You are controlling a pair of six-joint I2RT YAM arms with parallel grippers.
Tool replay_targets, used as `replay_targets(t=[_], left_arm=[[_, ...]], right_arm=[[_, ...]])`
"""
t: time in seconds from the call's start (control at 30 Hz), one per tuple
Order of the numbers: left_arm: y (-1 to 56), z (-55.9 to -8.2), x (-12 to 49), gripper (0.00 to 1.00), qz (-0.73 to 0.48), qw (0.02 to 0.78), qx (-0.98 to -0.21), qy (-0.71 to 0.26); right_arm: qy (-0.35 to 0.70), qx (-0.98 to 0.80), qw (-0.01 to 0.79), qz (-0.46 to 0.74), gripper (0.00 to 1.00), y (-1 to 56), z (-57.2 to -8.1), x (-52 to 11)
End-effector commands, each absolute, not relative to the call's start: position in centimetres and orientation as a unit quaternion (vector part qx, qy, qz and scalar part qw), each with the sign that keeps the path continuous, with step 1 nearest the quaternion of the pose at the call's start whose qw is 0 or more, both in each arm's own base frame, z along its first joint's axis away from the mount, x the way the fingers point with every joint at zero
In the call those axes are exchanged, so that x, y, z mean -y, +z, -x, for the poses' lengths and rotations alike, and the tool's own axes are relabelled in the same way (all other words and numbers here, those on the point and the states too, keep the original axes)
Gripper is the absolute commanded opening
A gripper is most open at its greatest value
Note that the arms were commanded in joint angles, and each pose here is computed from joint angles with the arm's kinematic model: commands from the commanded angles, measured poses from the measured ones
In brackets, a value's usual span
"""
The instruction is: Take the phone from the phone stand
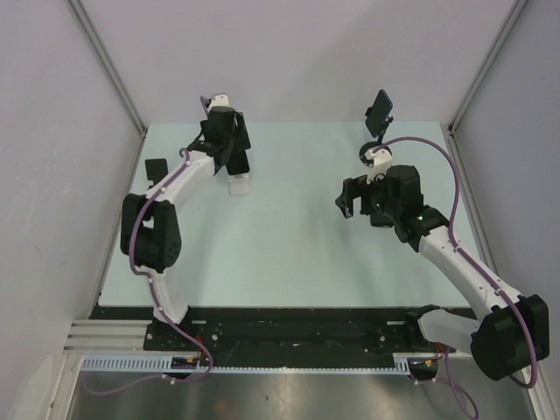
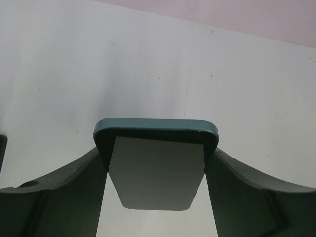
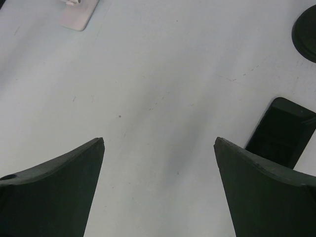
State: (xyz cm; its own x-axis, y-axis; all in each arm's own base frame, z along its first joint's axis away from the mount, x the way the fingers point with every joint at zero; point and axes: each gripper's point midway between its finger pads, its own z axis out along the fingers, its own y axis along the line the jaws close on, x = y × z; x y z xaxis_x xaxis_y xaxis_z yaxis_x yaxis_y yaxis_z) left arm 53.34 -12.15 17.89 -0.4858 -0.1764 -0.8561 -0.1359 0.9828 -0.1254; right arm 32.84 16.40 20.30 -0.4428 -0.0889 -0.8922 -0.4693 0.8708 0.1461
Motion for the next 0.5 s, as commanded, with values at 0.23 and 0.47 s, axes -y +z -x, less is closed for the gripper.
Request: replay_targets(t=[0.23,0.47], left_arm=[[27.2,-47.9,16.2,0.01,0.112,0.527,-0.818,-0.203],[27.7,-42.9,19.2,0.00,0.104,0.476,-0.818,-0.306]], right_arm=[[0.310,-0.777,0.512,0.195,1.00,23.5,-31.5,-21.9],[0.372,-0.745,0.506,0.225,0.94,24.2,-30.5,-26.8]])
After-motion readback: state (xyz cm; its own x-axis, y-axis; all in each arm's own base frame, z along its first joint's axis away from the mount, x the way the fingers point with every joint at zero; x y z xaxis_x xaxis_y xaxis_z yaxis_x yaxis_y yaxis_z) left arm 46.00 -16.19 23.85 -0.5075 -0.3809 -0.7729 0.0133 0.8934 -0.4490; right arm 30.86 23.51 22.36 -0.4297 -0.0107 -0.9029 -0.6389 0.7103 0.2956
